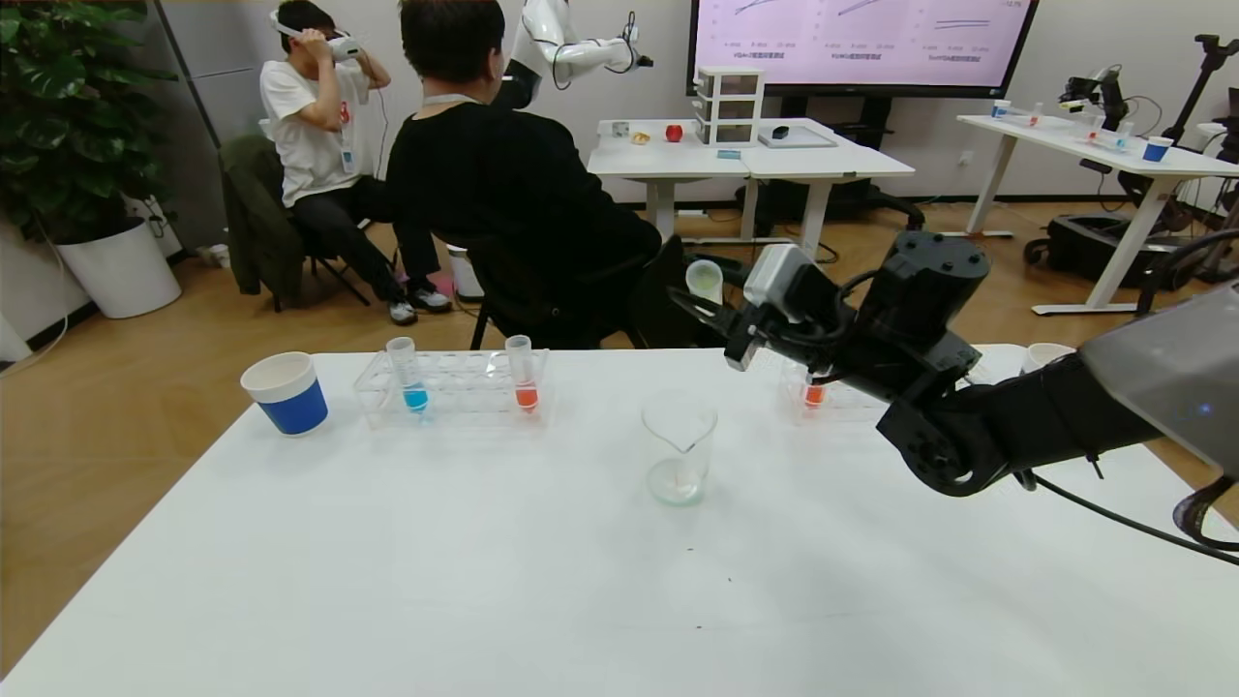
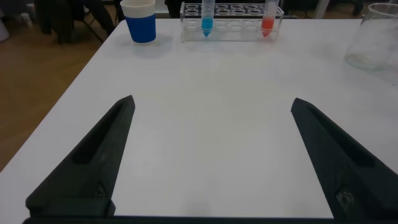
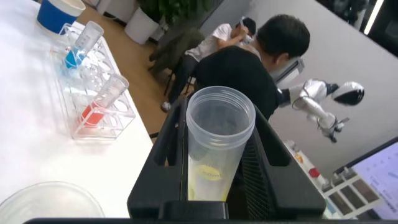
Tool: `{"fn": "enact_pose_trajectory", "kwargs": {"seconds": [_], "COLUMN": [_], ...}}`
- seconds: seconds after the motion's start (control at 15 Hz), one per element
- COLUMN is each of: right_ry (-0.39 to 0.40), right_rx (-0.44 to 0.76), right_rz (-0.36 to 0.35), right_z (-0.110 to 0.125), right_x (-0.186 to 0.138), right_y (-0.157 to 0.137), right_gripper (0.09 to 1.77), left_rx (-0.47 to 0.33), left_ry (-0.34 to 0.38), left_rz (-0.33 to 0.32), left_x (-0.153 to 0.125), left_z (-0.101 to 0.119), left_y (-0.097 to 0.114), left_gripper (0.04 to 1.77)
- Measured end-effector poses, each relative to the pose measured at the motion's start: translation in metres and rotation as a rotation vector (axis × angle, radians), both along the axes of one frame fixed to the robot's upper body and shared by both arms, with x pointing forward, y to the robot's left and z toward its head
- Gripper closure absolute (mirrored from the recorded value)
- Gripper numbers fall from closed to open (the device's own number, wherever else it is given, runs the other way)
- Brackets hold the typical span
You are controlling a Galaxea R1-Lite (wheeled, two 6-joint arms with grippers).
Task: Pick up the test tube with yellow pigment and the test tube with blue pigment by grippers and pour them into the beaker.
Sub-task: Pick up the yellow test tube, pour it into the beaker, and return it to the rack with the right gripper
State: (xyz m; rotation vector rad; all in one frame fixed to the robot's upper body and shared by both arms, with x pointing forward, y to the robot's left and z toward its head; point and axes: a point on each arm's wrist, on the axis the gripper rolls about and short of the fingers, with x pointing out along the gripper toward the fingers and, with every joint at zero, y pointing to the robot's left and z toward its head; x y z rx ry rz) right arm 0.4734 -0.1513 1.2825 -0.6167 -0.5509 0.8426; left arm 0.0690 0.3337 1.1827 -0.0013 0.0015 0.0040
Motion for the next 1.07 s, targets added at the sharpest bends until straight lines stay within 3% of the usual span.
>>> {"fn": "enact_pose_trajectory", "kwargs": {"seconds": [0.53,0.8,1.07], "right_ry": [-0.273,-0.478,-0.548], "right_rx": [-0.174,-0.276,-0.308], "right_rz": [0.000,0.021,0.007], "right_z": [-0.024,-0.029,-0.036], "right_x": [0.007,0.028,0.036], "right_y": [-0.003,-0.014,-0.009], "right_gripper": [1.35,1.35,1.35], "left_rx": [0.000,0.000,0.000], "left_ry": [0.000,0.000,0.000], "left_rz": [0.000,0.000,0.000], "left_x": [0.000,0.000,0.000], "left_z": [0.000,0.000,0.000], "left_y": [0.000,0.000,0.000], "left_gripper": [0.06,0.06,0.06]}}
